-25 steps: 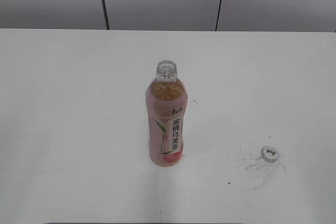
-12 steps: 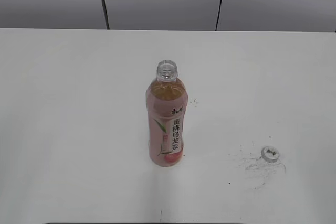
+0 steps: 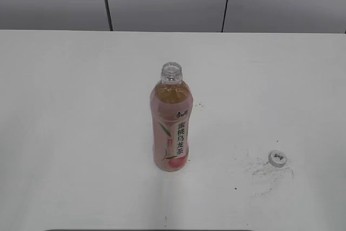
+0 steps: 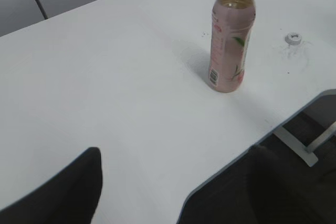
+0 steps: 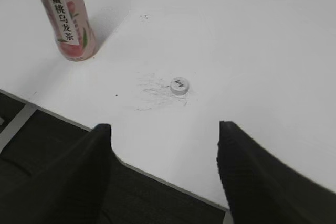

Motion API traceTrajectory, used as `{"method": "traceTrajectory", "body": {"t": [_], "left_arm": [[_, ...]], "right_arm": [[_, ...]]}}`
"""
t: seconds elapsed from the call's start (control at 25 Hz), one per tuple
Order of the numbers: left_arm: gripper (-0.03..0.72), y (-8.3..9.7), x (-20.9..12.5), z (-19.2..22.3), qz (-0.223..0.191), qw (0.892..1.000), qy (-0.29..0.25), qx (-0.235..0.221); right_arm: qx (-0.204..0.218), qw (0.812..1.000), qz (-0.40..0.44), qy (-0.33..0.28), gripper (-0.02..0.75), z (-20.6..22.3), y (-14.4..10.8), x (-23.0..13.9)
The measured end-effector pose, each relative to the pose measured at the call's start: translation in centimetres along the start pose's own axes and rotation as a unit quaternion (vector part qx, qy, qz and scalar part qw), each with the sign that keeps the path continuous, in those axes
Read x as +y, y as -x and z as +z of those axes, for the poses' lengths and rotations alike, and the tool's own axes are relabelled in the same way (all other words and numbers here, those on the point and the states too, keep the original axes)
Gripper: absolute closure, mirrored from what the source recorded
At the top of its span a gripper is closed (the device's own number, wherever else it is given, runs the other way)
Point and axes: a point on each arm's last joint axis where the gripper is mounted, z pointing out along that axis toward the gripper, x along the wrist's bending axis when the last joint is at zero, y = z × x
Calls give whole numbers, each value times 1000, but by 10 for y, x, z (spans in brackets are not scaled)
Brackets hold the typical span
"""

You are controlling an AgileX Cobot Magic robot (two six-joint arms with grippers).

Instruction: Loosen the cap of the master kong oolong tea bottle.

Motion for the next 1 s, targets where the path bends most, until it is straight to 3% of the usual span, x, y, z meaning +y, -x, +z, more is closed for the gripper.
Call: {"method": "traceTrajectory", "body": {"t": [0.24,0.4,0.56,1.0], "left_arm": [[198,-1,0,0,-62,991,-13,122],[199,0,-1,-3,-85,981,-7,174],[199,6,-6,-13,-80,979,27,186],[211,6,-7,-13,-80,979,28,186]], "right_arm": [[-99,994,53,-12,257,3,-1,2],[-141,987,74,-18,257,4,-1,2],[-143,987,74,-18,257,3,-1,2],[-121,991,61,-15,257,3,-1,2]]}}
